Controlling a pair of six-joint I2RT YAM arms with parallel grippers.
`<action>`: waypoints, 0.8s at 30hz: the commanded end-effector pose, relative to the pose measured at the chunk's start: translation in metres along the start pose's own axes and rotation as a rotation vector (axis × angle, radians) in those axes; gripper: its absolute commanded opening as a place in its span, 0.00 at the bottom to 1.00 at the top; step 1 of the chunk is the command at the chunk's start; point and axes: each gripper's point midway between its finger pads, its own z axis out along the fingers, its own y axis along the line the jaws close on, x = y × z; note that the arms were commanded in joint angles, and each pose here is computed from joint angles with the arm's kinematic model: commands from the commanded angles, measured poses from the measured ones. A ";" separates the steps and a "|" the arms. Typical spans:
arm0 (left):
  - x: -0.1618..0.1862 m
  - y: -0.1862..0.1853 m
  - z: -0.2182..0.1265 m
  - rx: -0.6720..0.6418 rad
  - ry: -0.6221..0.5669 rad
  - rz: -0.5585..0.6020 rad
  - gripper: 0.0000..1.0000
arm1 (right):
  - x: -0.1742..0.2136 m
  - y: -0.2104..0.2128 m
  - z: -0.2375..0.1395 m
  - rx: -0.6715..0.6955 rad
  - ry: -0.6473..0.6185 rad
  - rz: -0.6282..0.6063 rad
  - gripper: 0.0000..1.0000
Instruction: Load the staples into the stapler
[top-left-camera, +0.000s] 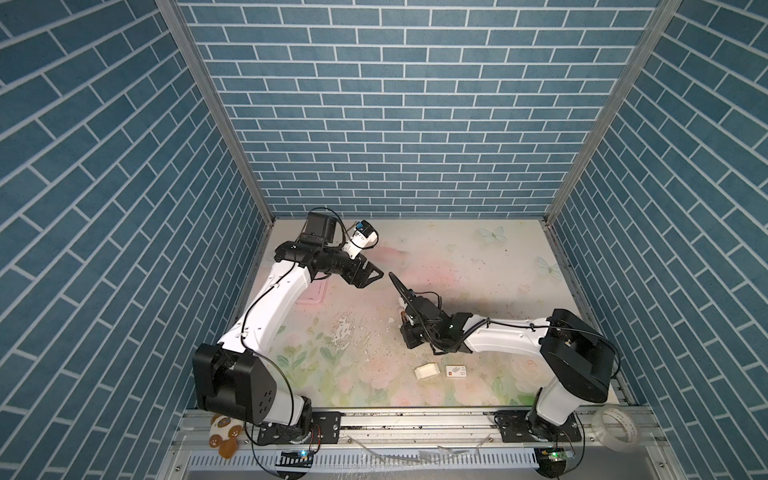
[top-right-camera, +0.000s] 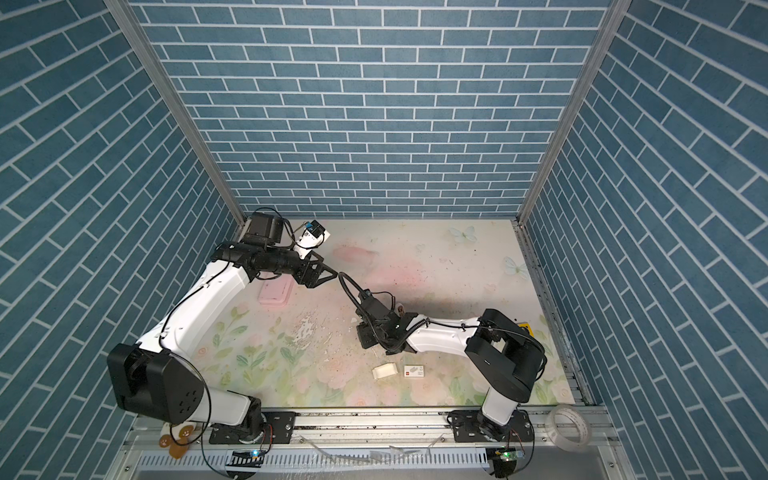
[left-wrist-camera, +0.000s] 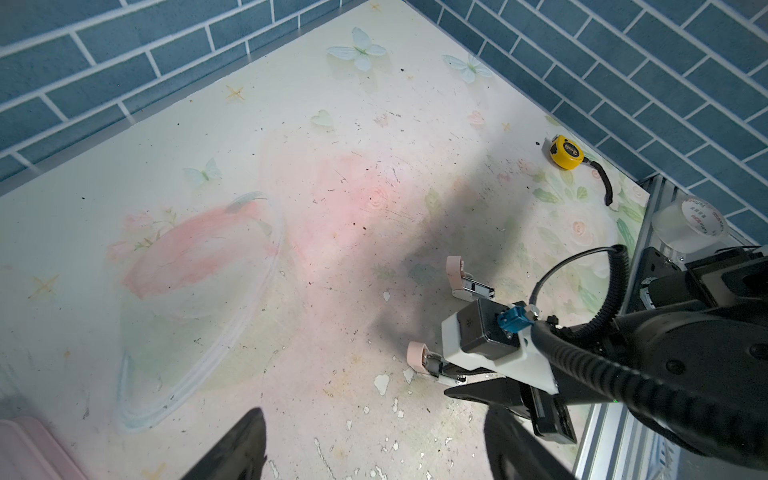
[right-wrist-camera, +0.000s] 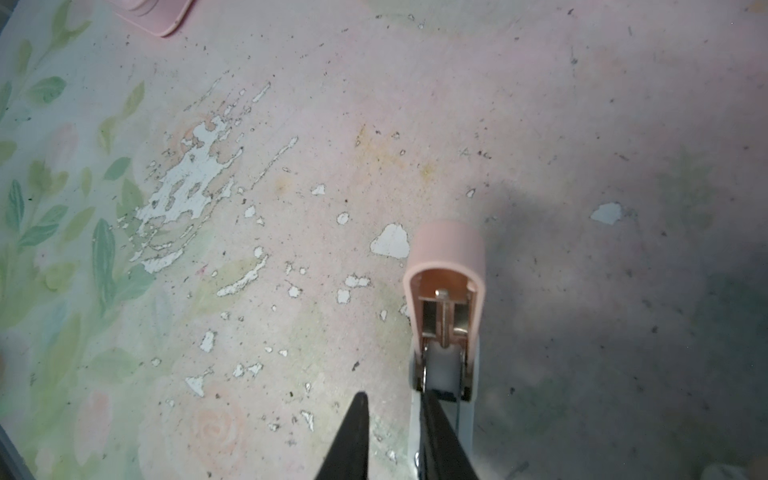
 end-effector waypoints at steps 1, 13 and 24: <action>-0.003 -0.003 -0.009 -0.007 -0.017 0.022 0.84 | -0.009 0.000 0.002 0.004 -0.008 -0.008 0.24; -0.003 -0.002 -0.007 -0.004 -0.016 0.018 0.84 | -0.006 -0.005 0.008 0.015 0.004 -0.001 0.24; -0.001 -0.002 -0.006 -0.004 -0.015 0.015 0.84 | 0.005 -0.011 0.011 0.023 0.022 0.010 0.24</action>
